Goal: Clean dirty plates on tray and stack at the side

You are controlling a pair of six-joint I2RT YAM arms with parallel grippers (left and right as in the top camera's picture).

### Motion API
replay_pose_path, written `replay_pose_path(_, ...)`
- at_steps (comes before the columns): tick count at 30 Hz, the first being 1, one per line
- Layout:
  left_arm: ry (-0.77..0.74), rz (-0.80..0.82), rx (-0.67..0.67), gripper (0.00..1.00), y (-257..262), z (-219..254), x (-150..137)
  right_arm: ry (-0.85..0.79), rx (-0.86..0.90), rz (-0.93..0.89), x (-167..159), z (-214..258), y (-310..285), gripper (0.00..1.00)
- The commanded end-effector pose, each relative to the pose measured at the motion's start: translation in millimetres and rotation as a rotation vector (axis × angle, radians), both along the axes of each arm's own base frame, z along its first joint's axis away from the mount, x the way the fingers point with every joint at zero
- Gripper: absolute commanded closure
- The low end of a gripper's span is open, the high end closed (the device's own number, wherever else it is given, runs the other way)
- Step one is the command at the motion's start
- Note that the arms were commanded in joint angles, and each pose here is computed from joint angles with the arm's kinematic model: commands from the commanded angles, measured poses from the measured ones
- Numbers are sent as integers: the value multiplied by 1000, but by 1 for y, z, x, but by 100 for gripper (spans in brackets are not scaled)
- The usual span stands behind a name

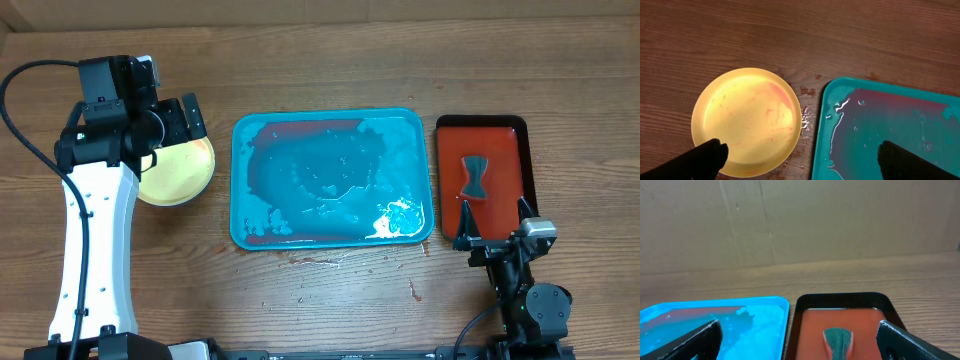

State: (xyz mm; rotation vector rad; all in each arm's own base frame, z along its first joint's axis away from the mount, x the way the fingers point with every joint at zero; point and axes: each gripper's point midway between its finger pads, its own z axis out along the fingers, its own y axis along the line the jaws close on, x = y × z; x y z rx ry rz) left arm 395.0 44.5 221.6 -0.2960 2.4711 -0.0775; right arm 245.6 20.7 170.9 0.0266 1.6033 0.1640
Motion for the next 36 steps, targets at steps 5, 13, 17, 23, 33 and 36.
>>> replay_pose_path(5,5,-19,13,0,-1,-2,2,-6,1,11,0,-1,2,0)
replay_pose_path(13,6,-19,13,0,-2,-2,1,-6,1,11,0,-1,2,0)
replay_pose_path(17,5,-19,13,0,-2,-2,2,-6,1,11,0,-1,2,0)
replay_pose_path(23,6,-19,12,0,-2,-2,1,-6,1,11,0,-1,2,0)
replay_pose_path(33,-81,-16,25,0,-5,26,-23,-6,1,11,0,-1,2,0)
replay_pose_path(36,-167,-23,35,0,-10,32,-36,-6,1,11,0,-1,2,0)
